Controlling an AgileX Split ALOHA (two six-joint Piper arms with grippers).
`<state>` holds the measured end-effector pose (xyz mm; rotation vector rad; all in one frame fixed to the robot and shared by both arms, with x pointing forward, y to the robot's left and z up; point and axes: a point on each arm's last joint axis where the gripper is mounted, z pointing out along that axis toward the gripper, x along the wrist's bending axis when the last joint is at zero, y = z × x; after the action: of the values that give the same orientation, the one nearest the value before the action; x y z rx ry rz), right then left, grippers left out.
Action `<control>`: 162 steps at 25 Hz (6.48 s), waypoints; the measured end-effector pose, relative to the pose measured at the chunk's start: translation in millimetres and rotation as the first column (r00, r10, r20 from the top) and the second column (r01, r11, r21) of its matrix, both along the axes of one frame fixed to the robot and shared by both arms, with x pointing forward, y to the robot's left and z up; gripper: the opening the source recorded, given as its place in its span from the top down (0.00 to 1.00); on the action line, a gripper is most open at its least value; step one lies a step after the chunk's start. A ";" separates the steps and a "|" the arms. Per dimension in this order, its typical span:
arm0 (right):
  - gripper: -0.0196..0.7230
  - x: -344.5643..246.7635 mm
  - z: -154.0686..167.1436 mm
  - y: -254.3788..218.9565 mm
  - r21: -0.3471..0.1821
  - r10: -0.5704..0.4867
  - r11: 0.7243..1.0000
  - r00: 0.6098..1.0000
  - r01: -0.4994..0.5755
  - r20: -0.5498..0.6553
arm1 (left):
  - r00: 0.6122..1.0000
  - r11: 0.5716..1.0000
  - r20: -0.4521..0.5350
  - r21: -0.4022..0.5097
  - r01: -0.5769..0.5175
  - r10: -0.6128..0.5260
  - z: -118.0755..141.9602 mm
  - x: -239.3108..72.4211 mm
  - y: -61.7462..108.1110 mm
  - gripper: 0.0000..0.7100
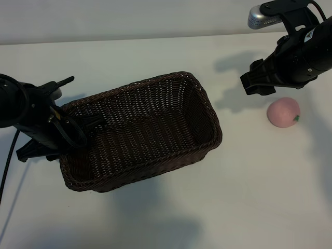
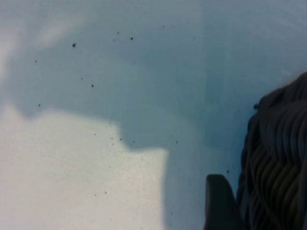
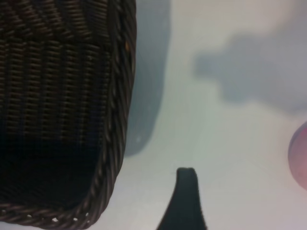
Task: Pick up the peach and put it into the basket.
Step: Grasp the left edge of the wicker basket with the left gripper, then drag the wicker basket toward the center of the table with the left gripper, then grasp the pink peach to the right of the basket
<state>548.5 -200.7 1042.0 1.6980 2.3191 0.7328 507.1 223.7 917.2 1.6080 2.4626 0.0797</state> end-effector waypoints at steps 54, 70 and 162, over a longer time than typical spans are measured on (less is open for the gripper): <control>0.17 -0.4 0.0 0.7 0.010 -0.003 1.000 1.000 0.003 -0.006 | 0.908 0.905 0.245 -0.178 0.385 -0.339 59.7 113.0 -7.5 0.76; 0.17 -0.5 0.0 0.6 0.010 -0.003 1.000 1.000 0.003 -0.007 | 0.930 0.916 0.204 -0.202 0.346 -0.306 17.7 129.0 -26.9 0.76; 0.17 -0.7 -0.1 0.6 0.009 -0.002 1.000 1.000 0.002 -0.009 | 0.759 0.937 0.552 0.160 0.311 -0.346 321.9 -15.1 117.8 0.16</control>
<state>547.8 -200.1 1041.9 1.7110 2.3235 0.7377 492.1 341.5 1239.1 1.6997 1.7111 0.5107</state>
